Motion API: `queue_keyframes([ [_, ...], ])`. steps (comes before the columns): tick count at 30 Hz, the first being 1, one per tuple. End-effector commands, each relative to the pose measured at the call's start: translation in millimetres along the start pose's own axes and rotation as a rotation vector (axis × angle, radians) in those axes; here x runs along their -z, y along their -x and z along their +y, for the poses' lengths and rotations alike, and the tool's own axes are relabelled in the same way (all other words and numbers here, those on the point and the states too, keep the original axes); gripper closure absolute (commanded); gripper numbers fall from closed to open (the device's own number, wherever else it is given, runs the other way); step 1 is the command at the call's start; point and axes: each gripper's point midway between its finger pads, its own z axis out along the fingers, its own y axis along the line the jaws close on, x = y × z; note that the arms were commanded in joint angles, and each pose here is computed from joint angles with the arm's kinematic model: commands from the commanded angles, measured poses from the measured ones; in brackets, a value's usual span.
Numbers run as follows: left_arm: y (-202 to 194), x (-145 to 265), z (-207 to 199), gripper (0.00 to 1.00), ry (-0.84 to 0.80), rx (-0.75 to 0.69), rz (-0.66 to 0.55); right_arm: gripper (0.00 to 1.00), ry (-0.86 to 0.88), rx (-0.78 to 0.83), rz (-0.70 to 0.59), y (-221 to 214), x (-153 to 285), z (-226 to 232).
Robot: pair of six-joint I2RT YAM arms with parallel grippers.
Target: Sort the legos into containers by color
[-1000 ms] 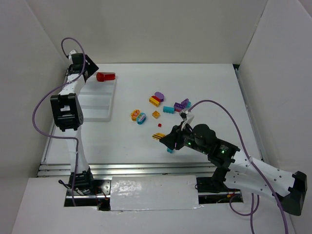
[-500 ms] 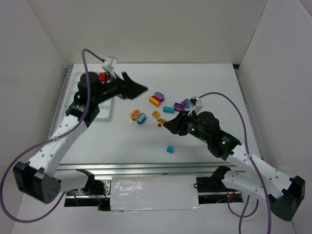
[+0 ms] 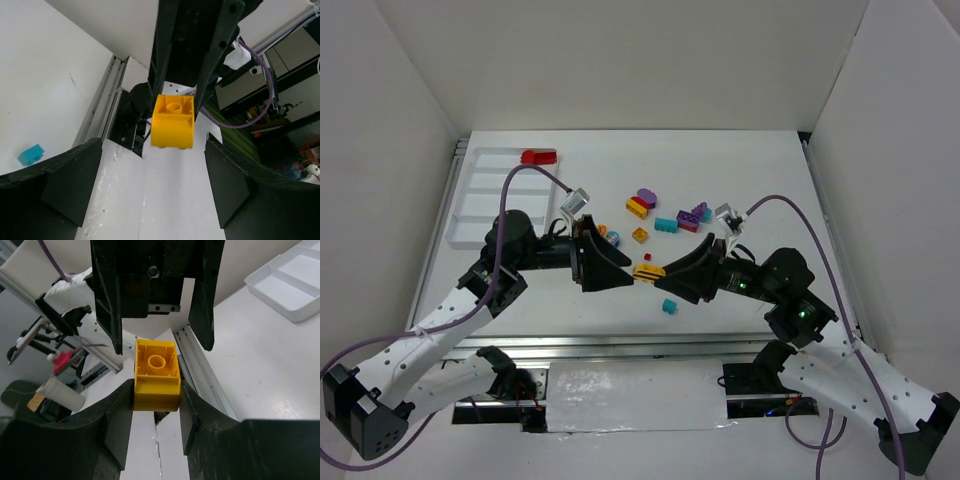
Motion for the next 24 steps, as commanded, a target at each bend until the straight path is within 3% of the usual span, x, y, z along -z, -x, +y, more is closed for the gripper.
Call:
queue_keyframes([
  [1, 3.0, -2.5, -28.8, 0.05, -0.103, -0.046, -0.005, 1.00, 0.128, 0.048, 0.020, -2.5, -2.4, 17.8],
  [6, 2.5, -6.5, -37.4, 0.17, -0.134, -0.059, 0.001, 1.00, 0.072, 0.048, 0.011, 1.4, -5.9, 7.9],
  [9, 1.7, -8.0, -38.5, 0.37, -0.138, -0.060, 0.005, 1.00, 0.057, 0.057, 0.000, 2.6, -5.2, 5.3],
  [10, -0.1, -9.5, -39.1, 0.50, -0.146, -0.056, 0.015, 1.00, 0.053, 0.055, -0.001, 2.2, -5.3, 4.3],
  [11, -1.0, -10.3, -39.8, 0.54, -0.152, -0.053, 0.020, 1.00, 0.055, 0.059, -0.003, 2.7, -5.4, 4.5],
  [17, -9.8, -20.7, -34.8, 0.53, -0.154, -0.027, 0.060, 1.00, 0.065, 0.058, 0.001, 2.0, -7.4, 5.0],
  [18, -11.7, -23.1, -36.0, 0.61, -0.163, -0.026, 0.068, 1.00, 0.063, 0.057, 0.004, 1.2, -8.0, 4.2],
  [19, -13.3, -23.9, -35.3, 0.83, -0.164, -0.024, 0.072, 1.00, 0.057, 0.059, 0.003, 1.6, -8.0, 3.2],
  [22, -13.2, -25.8, -28.4, 1.00, -0.116, -0.009, 0.072, 0.98, 0.030, 0.071, 0.006, -0.9, -7.6, -3.7],
  [23, -7.1, -28.5, -14.3, 1.00, -0.035, -0.016, 0.037, 0.87, 0.019, 0.072, 0.007, -3.2, -7.0, -6.6],
  [24, -7.5, -26.3, -2.5, 1.00, 0.053, 0.023, 0.041, 0.22, -0.038, 0.068, -0.026, 2.1, -6.9, -16.7],
])
